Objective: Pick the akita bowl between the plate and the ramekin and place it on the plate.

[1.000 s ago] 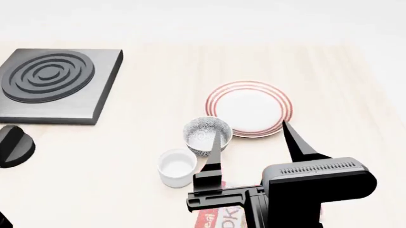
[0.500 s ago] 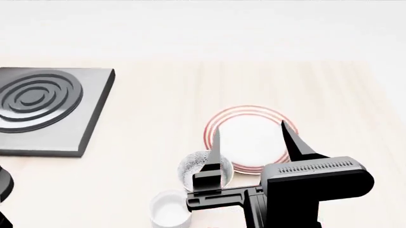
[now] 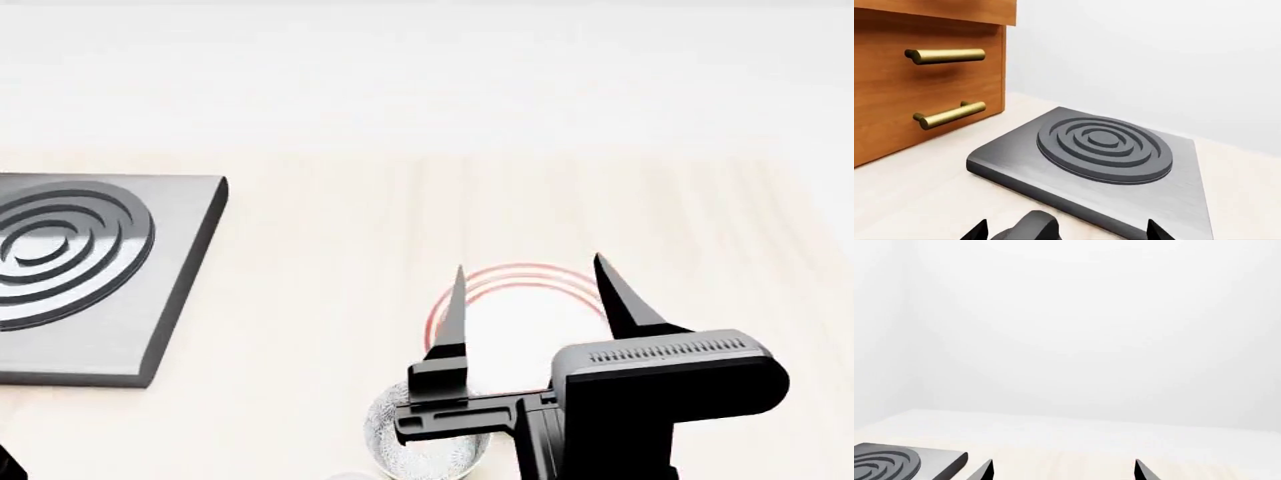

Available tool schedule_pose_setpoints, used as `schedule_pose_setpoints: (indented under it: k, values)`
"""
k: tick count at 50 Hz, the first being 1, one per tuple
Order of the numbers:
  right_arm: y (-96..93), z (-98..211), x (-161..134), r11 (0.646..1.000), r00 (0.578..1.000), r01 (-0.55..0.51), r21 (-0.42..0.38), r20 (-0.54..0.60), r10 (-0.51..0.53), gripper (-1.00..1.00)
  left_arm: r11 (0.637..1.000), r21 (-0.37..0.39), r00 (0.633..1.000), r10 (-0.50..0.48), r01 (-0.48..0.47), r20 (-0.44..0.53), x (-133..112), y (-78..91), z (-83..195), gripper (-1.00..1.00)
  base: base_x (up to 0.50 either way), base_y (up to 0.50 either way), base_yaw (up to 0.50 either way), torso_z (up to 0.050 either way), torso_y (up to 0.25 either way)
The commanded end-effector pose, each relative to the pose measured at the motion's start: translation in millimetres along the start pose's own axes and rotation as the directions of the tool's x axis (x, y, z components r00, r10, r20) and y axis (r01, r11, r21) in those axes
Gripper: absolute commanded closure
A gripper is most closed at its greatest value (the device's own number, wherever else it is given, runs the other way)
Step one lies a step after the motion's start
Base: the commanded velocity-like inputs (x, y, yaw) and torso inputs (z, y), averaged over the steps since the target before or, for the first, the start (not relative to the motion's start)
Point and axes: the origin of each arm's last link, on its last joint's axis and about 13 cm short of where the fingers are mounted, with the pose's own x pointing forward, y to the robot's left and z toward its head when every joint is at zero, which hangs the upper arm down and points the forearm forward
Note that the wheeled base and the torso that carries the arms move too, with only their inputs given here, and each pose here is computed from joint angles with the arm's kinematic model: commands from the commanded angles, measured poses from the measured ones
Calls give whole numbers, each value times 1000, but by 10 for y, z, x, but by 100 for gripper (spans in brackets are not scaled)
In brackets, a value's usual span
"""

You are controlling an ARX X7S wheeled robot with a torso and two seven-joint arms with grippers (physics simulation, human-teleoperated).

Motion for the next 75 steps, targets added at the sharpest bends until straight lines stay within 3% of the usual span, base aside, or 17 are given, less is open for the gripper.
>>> schedule_pose_setpoints:
  k: [1,11,21,37,45,49,53,54,57,58,63,72,73,75]
  values:
    - [-4,-5,-2,1000,1000,0,2,-2,0,-100,1000,0,1000,0,0,-1,-2,0,2,-100,309,0,0,0,0]
    - [-4,-8,1,1000,1000,7,14,-8,-7,-100,1000,0,1000,1,-1,-1,0,2,-5,-100,306,0,0,0,0]
    - [1,-84,26,999,992,41,16,-117,-39,-100,1000,-1,1000,2,-2,-2,3,1,-3,-100,0,0,0,0,0]
    - [20,-165,78,987,953,53,150,-302,-5,-100,1000,-1,1000,4,-4,-5,13,0,-17,-100,0,0,0,0,0]
    - [50,-199,145,994,928,23,110,-371,20,-100,1000,0,1000,6,-6,-5,7,-1,-7,-100,0,0,0,0,0]
    - [58,-239,228,987,898,44,156,-440,29,-100,1000,-1,1000,7,-7,-6,12,3,-13,-100,0,0,0,0,0]
    - [77,-242,251,991,896,48,126,-443,13,-100,1000,-1,1000,7,-7,-6,11,3,-15,-100,0,0,0,0,0]
    - [79,-264,257,998,899,37,42,-438,-15,-100,1000,-1,1000,8,-8,-6,10,5,-17,-100,0,0,0,0,0]
    - [101,-267,265,996,895,27,86,-446,14,-100,1000,-1,1000,8,-8,-6,7,3,-13,-100,0,0,0,0,0]
    - [105,-260,282,987,880,87,134,-475,-13,-100,1000,-1,1000,7,-7,-6,8,3,-14,-100,0,0,0,0,0]
    - [116,-287,272,991,834,45,122,-551,30,-100,1000,-1,1000,10,-10,-7,11,5,-17,-100,0,0,0,0,0]
    - [125,-335,310,993,789,79,85,-614,-11,-100,1000,0,1000,7,-7,-6,6,3,-14,-100,0,0,0,0,0]
    - [135,-325,305,989,771,78,127,-636,21,-100,1000,0,1000,7,-7,-7,7,4,-18,-100,0,0,0,0,0]
    - [127,-331,317,988,760,84,128,-650,20,-100,1000,-1,1000,8,-8,-8,8,4,-16,-100,0,0,0,0,0]
